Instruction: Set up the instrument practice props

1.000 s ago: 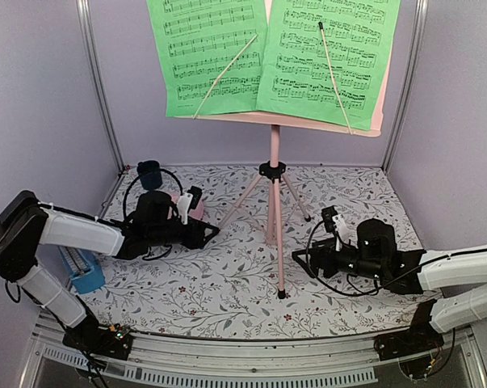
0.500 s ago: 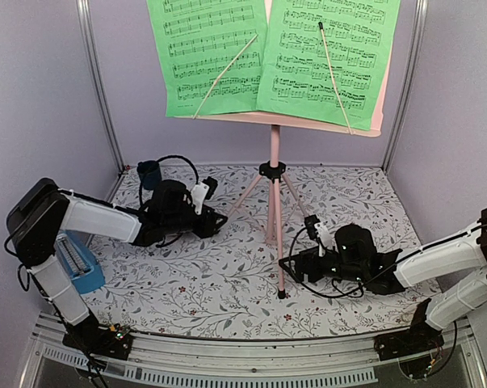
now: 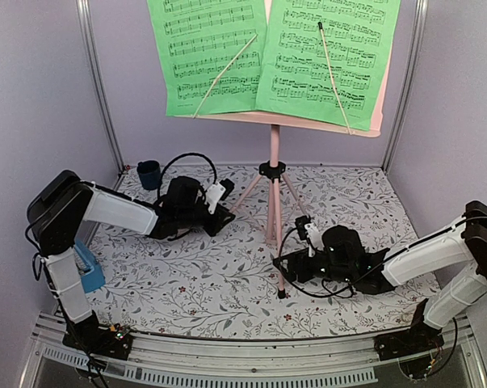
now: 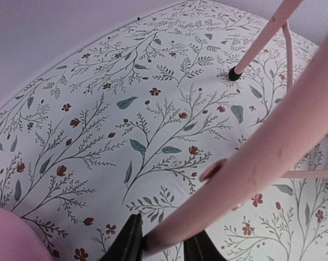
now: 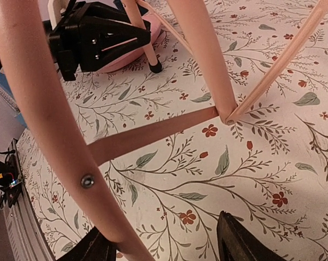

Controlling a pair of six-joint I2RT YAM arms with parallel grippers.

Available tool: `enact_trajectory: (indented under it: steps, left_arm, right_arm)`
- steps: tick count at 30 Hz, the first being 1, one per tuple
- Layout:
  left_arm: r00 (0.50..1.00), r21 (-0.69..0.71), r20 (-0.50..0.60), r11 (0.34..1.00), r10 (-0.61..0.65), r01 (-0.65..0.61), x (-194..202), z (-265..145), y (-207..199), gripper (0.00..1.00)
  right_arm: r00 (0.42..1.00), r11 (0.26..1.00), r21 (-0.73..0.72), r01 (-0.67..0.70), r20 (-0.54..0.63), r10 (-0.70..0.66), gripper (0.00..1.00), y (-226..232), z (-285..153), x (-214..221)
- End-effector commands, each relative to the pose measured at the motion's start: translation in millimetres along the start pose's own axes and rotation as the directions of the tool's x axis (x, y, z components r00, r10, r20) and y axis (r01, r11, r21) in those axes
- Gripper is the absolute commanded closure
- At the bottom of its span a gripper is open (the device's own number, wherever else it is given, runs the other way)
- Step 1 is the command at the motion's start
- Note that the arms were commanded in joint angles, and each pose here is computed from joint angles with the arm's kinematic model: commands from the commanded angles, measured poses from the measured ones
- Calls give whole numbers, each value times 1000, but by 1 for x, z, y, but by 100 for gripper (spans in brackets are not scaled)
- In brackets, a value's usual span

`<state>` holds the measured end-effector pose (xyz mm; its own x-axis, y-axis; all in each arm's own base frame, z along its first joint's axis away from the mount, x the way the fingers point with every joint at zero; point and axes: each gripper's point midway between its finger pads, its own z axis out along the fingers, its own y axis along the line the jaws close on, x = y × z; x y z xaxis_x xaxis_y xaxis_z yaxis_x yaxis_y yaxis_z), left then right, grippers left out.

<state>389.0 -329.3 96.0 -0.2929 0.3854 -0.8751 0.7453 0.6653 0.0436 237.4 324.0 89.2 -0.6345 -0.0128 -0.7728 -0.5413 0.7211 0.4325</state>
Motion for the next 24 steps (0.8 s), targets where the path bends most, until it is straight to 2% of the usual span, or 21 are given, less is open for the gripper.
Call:
enact_trajectory:
  steps: [1,5,9,16,21,24]
  left_arm:
    - [1000,-34,22,999,15,-15,-11,8,10,80]
    - [999,-52,29,999,13,-12,-13,10,14,93]
    - [1000,-77,30,997,6,-4,-13,12,20,100]
    - [999,-108,53,994,-2,7,-17,14,30,100]
    - [997,-156,75,988,-8,20,-24,18,45,100]
    - [995,-186,96,982,-11,28,-34,19,56,100]
  right_arm:
    - [999,997,71,-25,40,22,39,-8,6,-11]
    - [999,994,104,-25,43,21,47,-13,10,-13]
    - [998,988,149,-30,58,21,59,-23,11,-19]
    - [997,979,199,-39,78,24,79,-42,16,-32]
    - [996,972,232,-18,89,-3,99,-55,24,-45]
    - [994,966,258,-2,102,-26,100,-67,29,-58]
